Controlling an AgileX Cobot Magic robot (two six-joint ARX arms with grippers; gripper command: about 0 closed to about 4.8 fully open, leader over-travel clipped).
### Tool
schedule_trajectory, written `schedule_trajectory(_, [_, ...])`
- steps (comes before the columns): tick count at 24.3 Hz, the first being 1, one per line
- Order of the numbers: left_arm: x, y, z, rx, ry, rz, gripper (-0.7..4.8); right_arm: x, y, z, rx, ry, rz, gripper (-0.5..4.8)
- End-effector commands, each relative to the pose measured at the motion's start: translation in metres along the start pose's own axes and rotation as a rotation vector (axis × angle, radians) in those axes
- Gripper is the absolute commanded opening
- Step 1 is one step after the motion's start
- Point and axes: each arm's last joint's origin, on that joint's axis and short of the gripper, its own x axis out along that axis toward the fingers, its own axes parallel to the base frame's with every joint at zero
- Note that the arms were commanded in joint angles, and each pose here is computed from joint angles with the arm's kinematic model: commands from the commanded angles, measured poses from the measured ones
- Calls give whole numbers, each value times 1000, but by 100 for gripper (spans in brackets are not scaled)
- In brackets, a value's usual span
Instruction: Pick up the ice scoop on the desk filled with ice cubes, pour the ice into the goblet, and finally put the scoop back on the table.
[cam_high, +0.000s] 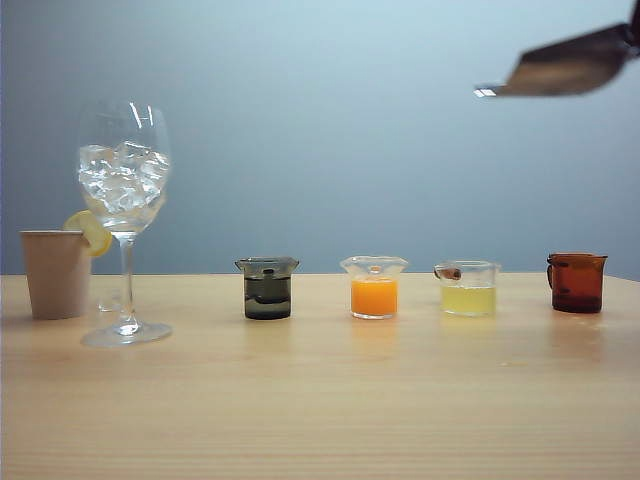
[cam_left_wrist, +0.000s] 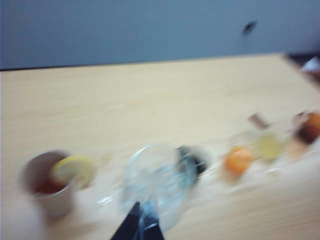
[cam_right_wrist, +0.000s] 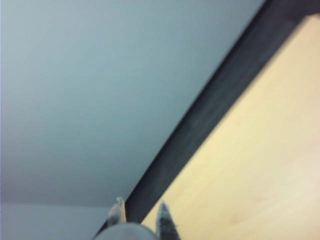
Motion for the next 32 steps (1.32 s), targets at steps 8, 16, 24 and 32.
schedule_trajectory(8, [10, -46, 5, 12, -50, -205, -3, -45, -75, 57, -64, -79, -70, -9])
schedule_trajectory(16, [12, -62, 4, 44, -51, -278, -3, -66, -155, 51, -96, -1, -209, -9])
schedule_trajectory(24, [13, -67, 4, 51, -47, -308, -3, -46, -224, 20, -147, -28, -143, -8])
schedule_trajectory(32, [19, -68, 2, 52, -24, -305, -3, -20, -256, 13, -190, -10, -69, -8])
